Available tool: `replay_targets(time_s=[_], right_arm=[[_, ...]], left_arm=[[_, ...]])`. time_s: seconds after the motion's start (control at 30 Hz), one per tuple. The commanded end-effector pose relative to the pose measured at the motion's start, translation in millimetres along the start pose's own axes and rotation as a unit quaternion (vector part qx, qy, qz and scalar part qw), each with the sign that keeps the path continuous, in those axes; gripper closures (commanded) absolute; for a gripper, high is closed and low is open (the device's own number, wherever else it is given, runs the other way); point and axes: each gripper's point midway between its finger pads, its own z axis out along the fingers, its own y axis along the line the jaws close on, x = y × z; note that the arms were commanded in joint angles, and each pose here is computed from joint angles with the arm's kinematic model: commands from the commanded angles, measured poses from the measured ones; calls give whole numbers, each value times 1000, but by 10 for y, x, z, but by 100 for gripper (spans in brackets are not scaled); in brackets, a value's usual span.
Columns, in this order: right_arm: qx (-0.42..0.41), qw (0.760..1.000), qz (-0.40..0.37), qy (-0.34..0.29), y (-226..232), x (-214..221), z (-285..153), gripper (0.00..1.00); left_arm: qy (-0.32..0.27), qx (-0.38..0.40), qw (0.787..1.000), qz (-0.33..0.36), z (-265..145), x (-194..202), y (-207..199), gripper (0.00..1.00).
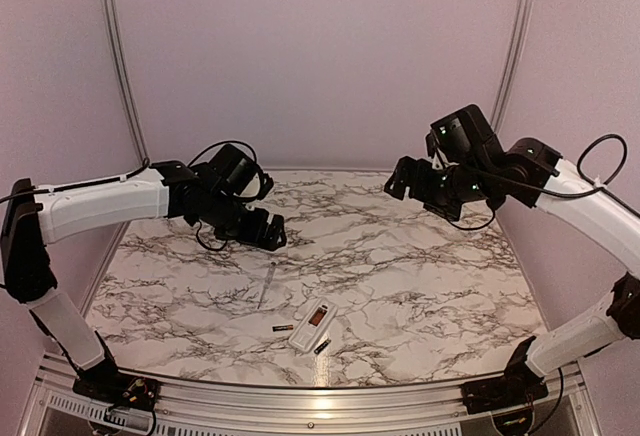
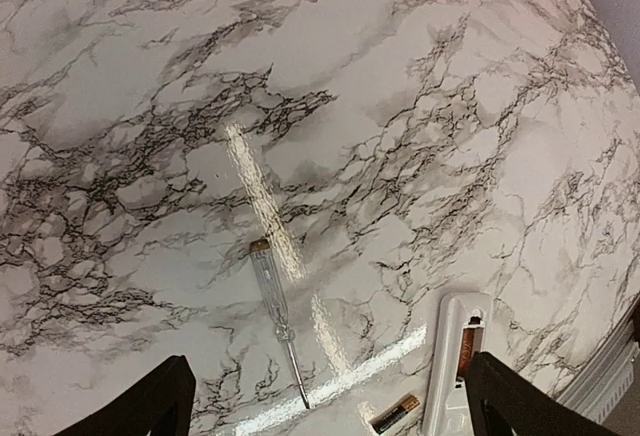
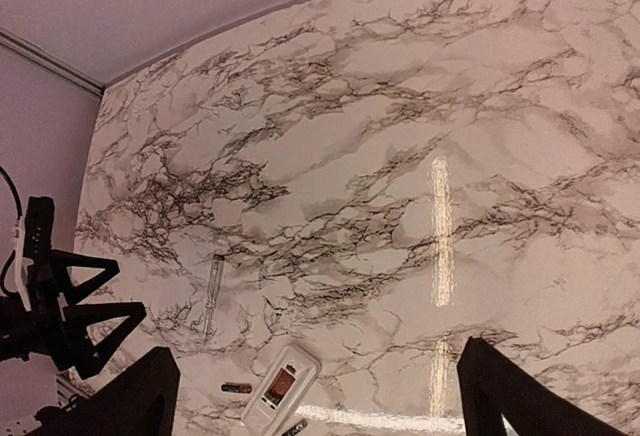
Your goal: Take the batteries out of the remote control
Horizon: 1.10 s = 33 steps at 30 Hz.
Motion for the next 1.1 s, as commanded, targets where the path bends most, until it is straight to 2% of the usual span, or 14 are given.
replay_targets(time_s=[0.0,0.13,0.33,0.47,0.6,0.73,0.87,0.93,1.07], right_arm=[[-18,996,-10,-83,111,-419,-351,2],[-32,991,-15,-126,149,-591,-520,2],[-56,986,-21,-154,214,-669,-591,2],[-46,987,-2,-156,155,-651,-539,1],[-59,987,13,-152,160,-597,-482,2],[-81,984,23,-157,167,-561,-499,1],[-95,981,24,-165,145,-525,-516,2],[-107,980,18,-169,163,-517,-537,2],[-136,973,1,-187,206,-511,-595,2]], left_arm=[[-74,-63,995,18,-587,-363,239,1],[-136,-109,984,25,-1075,-546,485,1],[-184,-217,958,40,-1616,-539,975,1],[-214,-301,929,35,-1918,-450,1323,1],[-259,-345,902,15,-2173,-345,1550,1],[-345,-315,884,9,-2426,-270,1537,1],[-451,-269,851,9,-2741,-141,1462,1],[-464,-266,845,1,-2769,-76,1487,1],[-458,-270,847,-18,-2733,-26,1539,1]])
